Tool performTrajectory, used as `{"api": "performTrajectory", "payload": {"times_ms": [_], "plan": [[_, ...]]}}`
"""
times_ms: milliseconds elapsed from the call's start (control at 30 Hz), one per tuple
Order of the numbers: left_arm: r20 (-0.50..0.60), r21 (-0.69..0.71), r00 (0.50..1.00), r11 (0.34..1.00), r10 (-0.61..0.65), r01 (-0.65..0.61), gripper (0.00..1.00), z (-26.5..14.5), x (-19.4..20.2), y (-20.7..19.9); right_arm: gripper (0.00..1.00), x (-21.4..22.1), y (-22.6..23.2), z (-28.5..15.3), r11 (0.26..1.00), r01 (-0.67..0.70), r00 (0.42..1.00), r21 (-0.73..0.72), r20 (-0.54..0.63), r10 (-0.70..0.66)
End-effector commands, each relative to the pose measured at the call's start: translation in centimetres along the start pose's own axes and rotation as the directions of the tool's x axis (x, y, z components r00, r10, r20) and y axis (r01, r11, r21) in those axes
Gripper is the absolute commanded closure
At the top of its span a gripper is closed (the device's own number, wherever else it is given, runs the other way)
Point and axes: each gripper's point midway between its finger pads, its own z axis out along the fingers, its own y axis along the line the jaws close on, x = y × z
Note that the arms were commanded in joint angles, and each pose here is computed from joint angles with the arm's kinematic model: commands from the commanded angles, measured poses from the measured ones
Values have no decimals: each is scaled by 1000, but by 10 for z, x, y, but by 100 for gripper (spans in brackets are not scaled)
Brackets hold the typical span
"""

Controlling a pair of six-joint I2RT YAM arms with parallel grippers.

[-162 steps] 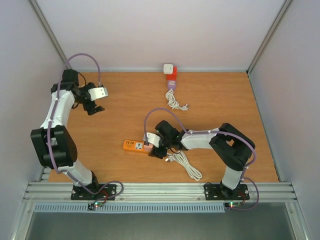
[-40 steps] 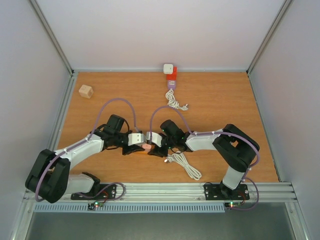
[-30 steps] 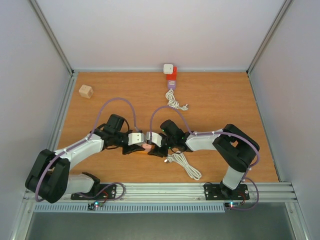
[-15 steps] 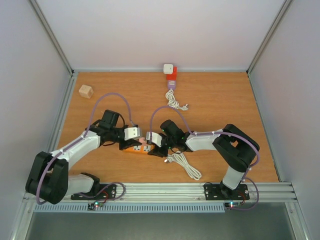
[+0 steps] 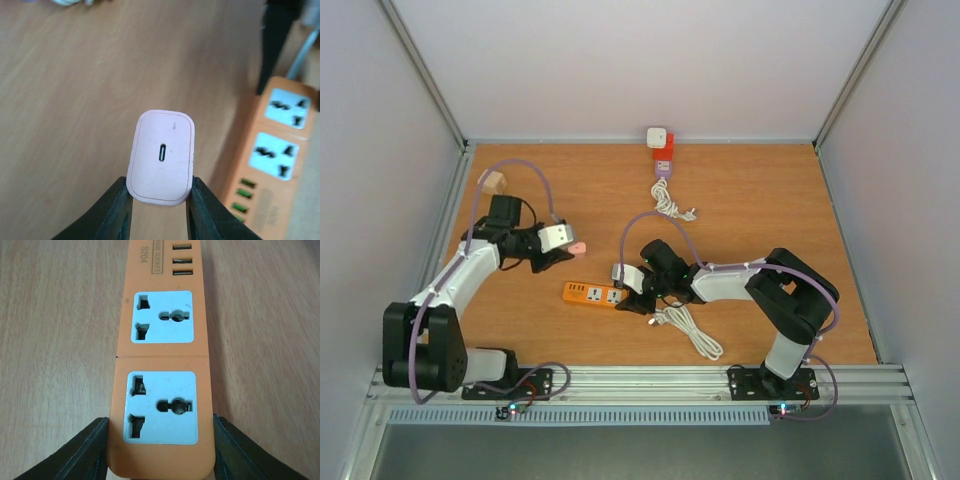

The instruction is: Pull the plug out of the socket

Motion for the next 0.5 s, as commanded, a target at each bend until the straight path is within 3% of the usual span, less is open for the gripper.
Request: {"api": "performTrajectory", "payload": {"times_ms": [0,167,467], "plan": [[-42,-80,999,996,24,-27,89,-15,5,39,61,13,-2,1,999,-32,999,12,-35,33],[-126,-272,992,962,-22,-13,88,-37,27,107,61,13,-2,1,999,-32,999,11,-35,33],[-346,-570,931,814,-115,-111,87,-61,76,214,61,15,-1,2,999,-34,999,5,-39,35]]}}
